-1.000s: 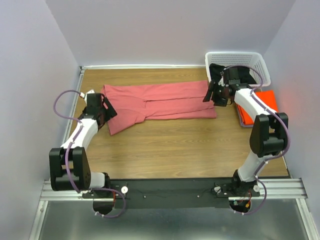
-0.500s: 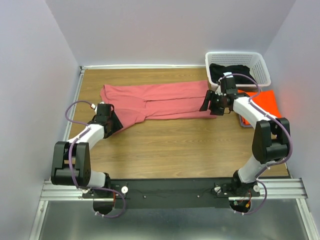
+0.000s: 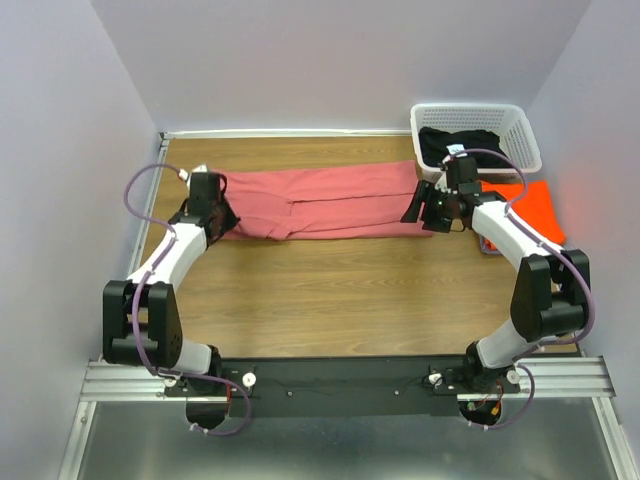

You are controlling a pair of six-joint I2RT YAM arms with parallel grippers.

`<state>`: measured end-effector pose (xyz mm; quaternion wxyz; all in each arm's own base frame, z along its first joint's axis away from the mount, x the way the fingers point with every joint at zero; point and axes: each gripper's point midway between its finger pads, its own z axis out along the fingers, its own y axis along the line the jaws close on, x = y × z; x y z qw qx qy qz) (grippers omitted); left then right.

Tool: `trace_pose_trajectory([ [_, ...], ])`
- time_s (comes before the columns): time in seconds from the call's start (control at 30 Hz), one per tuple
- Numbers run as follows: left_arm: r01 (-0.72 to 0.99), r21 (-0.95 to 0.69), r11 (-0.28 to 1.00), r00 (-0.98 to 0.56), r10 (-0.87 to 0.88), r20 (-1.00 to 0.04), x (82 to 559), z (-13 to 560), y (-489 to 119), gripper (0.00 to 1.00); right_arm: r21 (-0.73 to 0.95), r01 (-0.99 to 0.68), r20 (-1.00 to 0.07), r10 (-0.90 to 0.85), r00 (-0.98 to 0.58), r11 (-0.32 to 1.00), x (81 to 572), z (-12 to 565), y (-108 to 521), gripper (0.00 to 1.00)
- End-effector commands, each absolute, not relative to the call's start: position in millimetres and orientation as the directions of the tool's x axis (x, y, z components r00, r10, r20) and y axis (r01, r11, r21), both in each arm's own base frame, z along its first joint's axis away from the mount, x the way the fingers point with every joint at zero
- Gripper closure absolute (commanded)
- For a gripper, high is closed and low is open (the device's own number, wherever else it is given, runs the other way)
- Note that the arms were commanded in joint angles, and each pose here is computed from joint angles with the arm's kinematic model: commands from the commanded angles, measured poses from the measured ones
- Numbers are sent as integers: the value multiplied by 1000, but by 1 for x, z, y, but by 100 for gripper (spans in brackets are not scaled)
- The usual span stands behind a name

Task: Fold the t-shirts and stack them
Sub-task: Fold the tshirt

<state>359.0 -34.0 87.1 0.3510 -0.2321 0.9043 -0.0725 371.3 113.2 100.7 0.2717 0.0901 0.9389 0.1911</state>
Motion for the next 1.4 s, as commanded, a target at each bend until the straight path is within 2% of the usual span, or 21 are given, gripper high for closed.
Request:
trace_pose_trajectory([
  [0.0,-307,-326,894,-579,-447,-682,401,135,-38,100,430,43,-490,273,-828,902,367,110,119,27],
  [0.23,-270,-363,892,-566,-452,-689,470,143,-48,100,447,28,-478,265,-838,894,361,109,123,27],
  [0.37,-259,-362,895,-598,-443,-668,506,121,-53,98,454,16,-478,259,-839,891,361,111,125,27],
  [0.43,-245,-369,897,-583,-440,-683,523,128,-55,92,450,6,-483,249,-840,893,362,111,125,27],
  [0.53,-245,-367,898,-583,-438,-684,538,121,-55,76,436,1,-486,237,-841,900,364,107,123,27],
  [0.57,-253,-366,896,-587,-442,-678,541,115,-53,66,435,1,-488,236,-841,901,365,107,123,27],
  [0.67,-232,-413,881,-578,-466,-670,551,120,-55,51,420,9,-488,234,-841,907,368,103,121,28],
  [0.8,-238,-446,863,-535,-500,-681,558,135,-42,37,377,62,-504,261,-824,924,379,98,110,28],
  [0.87,-234,-458,857,-512,-509,-692,556,149,-37,34,359,83,-507,269,-819,930,385,94,106,28],
  [0.97,-267,-461,846,-465,-532,-708,540,165,-18,34,362,82,-512,272,-815,929,396,91,106,30],
  [1.0,-291,-459,839,-471,-544,-695,527,154,-15,34,369,84,-515,278,-811,926,400,91,107,31],
  [1.03,-298,-464,834,-432,-551,-714,518,170,-7,35,373,89,-509,284,-812,924,404,88,106,32],
  [1.17,-357,-468,808,-381,-583,-717,478,165,11,36,417,65,-494,286,-821,906,415,85,116,41],
  [1.27,-368,-456,811,-395,-580,-712,456,155,12,37,444,44,-472,275,-837,895,426,77,125,45],
  [1.37,-373,-447,813,-411,-577,-706,441,148,13,37,472,24,-447,263,-855,881,435,67,134,54],
])
